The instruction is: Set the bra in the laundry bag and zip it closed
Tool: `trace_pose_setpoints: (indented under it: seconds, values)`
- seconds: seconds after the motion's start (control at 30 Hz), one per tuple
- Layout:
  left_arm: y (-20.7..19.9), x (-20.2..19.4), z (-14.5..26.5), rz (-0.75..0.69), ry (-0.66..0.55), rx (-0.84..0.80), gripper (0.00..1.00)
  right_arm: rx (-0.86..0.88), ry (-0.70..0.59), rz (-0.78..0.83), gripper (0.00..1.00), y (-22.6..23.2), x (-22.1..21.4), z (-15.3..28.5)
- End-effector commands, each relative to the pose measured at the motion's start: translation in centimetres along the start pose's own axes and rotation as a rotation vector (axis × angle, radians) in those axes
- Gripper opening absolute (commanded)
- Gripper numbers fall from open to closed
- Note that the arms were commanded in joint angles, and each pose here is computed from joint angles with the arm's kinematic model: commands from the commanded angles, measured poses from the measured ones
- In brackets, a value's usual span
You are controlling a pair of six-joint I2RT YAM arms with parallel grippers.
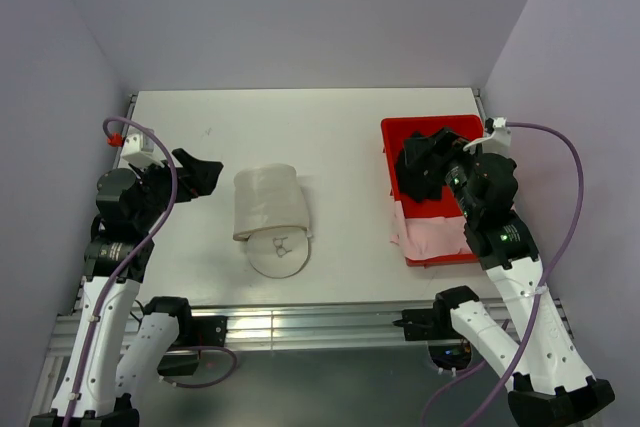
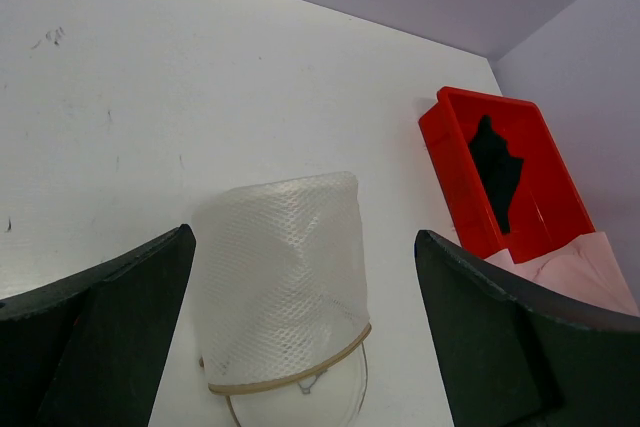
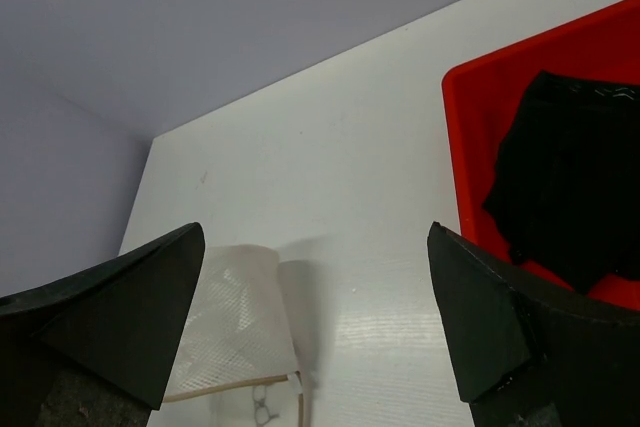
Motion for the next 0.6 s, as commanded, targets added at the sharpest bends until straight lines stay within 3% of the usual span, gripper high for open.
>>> trace_pose_setpoints:
  seconds: [0.0, 0.37, 0.57]
  values:
    - [-0.3, 0.7, 0.0, -0.035, -0.037, -0.03, 0.99, -0.007, -0.03, 0.015, 1.0, 0.1, 0.7, 0.2]
    - [-0.3, 0.8, 0.0, -0.035, -0.039, -0.031, 0.99, -0.064, -0.012, 0.013, 1.0, -0.4, 0.5, -0.1]
    - [-0.4, 0.8, 0.2, -0.033, -0.043, -0.037, 0.99, -0.251, -0.018, -0.002, 1.0, -2.4, 0.2, -0.4]
Point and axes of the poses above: each gripper's point midway between its finger pads, its own z axis back along the fingers, its own y axis along the line the jaws close on, x = y × z, the point moved 8 cm from there along z, back along the fingers, and after that the axes turned 7 degrees about -z, right-handed, at the moved point
